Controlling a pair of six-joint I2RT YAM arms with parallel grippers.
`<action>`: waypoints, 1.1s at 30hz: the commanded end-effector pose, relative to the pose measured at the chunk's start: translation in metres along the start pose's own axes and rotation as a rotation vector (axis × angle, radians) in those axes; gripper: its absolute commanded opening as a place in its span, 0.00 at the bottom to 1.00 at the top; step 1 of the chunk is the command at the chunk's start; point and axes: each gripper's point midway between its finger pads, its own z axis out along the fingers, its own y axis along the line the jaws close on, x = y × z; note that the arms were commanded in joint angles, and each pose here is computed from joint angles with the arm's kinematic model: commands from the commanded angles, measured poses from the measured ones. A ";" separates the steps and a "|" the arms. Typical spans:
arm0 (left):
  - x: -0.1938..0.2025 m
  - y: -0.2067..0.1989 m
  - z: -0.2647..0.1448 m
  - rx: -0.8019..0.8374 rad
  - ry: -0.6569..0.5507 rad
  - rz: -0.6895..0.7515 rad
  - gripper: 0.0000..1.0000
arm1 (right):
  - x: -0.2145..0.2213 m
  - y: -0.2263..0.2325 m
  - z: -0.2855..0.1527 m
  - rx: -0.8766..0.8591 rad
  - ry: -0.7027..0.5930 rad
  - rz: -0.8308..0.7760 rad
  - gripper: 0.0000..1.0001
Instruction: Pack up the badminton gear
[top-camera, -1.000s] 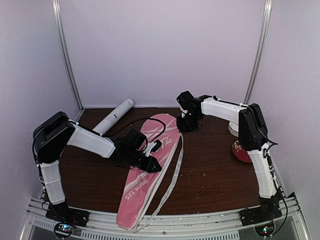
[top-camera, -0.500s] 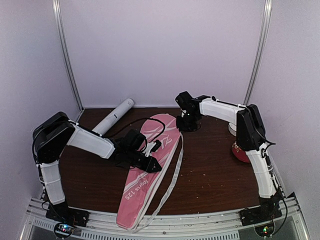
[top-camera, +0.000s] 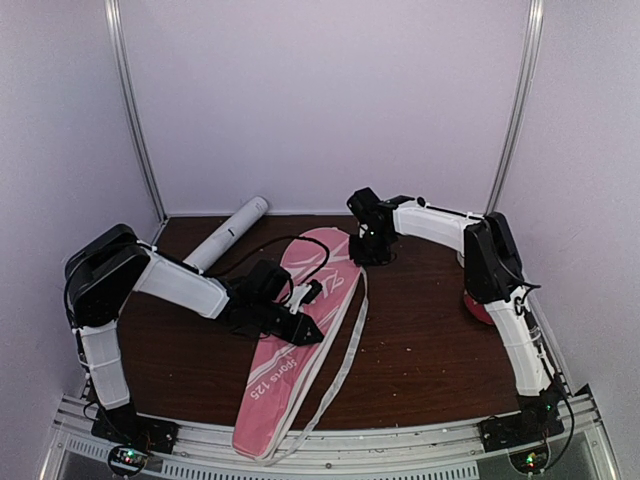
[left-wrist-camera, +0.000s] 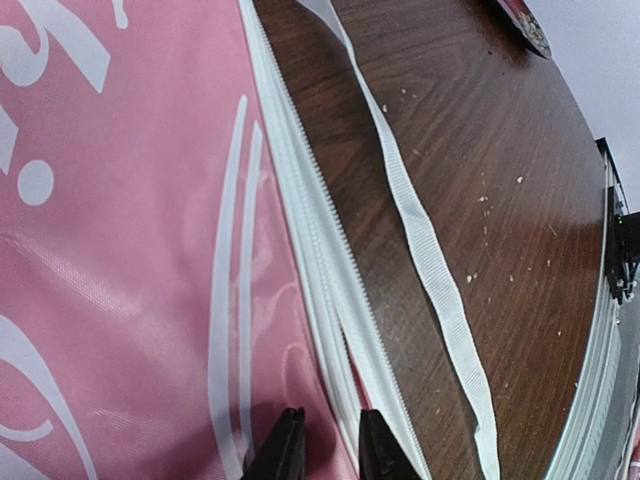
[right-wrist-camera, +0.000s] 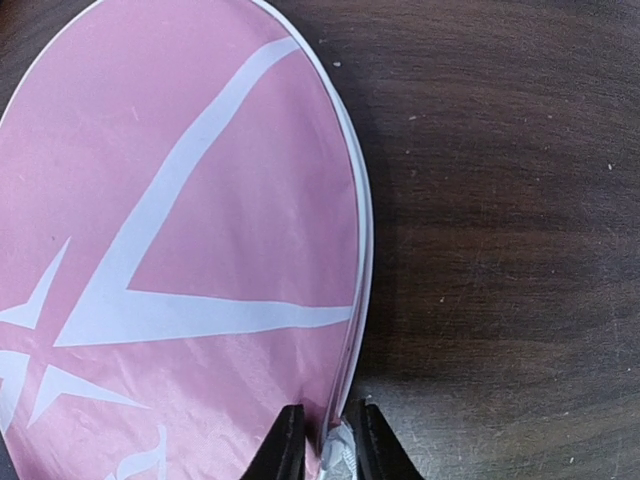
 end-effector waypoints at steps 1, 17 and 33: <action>0.101 0.029 0.008 -0.085 0.310 -0.156 0.22 | 0.001 -0.001 -0.013 0.013 -0.016 -0.018 0.19; 0.102 0.029 0.009 -0.084 0.311 -0.173 0.20 | 0.009 -0.004 -0.044 -0.009 -0.041 -0.026 0.00; 0.099 0.024 0.017 -0.042 0.295 -0.244 0.15 | 0.055 -0.004 -0.044 -0.116 -0.083 -0.056 0.00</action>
